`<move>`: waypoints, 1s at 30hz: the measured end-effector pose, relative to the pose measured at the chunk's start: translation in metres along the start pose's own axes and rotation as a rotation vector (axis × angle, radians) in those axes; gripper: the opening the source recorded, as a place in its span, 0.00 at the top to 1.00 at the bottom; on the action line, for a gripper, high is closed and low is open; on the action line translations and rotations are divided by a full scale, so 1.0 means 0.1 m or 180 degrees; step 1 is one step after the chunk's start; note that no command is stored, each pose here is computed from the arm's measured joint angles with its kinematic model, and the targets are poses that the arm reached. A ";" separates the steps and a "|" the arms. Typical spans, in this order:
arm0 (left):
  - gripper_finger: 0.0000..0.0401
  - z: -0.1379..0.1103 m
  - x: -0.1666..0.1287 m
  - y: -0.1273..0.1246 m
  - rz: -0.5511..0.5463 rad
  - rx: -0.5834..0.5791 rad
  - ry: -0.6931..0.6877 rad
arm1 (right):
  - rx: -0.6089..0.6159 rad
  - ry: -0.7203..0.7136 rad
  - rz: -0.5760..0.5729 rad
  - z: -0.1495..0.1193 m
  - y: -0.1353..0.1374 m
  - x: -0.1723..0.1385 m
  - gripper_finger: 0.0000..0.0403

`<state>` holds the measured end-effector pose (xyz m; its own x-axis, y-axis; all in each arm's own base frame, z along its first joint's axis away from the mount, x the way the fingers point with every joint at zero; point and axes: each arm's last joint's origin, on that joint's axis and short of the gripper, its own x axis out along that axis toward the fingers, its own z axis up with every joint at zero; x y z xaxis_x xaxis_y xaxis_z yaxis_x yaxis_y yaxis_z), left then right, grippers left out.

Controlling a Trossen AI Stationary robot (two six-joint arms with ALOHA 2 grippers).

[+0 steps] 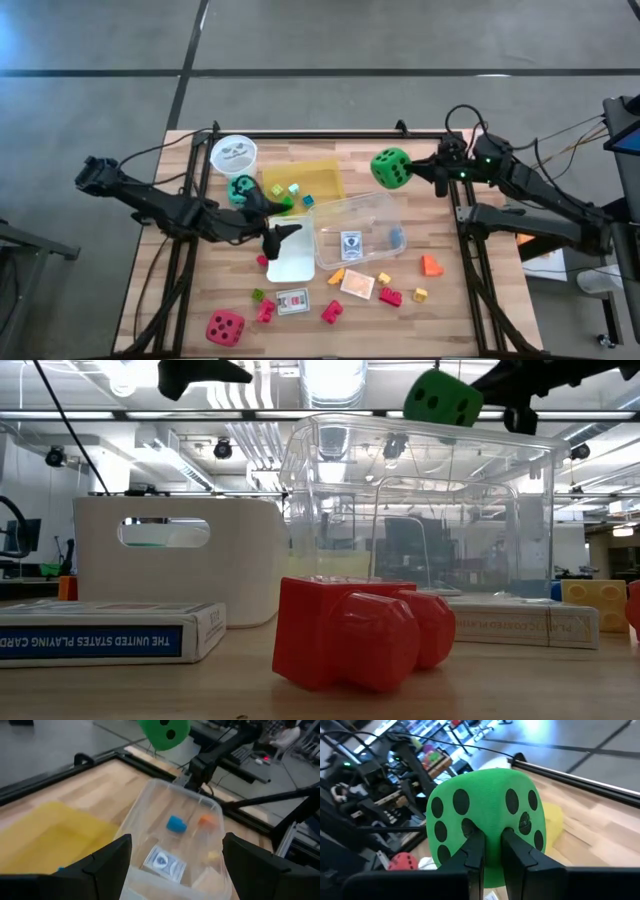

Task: Pick & Place Toys
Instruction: Put the green dice into the white bin

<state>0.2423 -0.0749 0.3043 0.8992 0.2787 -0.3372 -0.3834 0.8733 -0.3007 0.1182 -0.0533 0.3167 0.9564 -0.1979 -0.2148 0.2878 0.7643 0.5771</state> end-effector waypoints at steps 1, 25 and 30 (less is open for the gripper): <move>0.25 0.00 0.01 0.00 -0.0016 0.0037 -0.0028 | -0.0004 -0.0015 0.0040 0.00 0.01 0.00 0.93; 0.25 0.15 0.01 -0.07 -0.0322 0.0348 -0.0396 | -0.0186 -0.0108 0.0955 0.01 0.38 0.38 0.93; 0.18 0.15 0.01 -0.07 -0.0316 0.0351 -0.0393 | -0.0210 -0.0135 0.1140 -0.02 0.45 0.61 0.93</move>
<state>0.2492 -0.0747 0.3193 0.9531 0.2299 -0.1967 -0.2721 0.9356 -0.2251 0.1896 -0.0303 0.3281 0.9976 0.0651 0.0254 -0.0682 0.8273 0.5576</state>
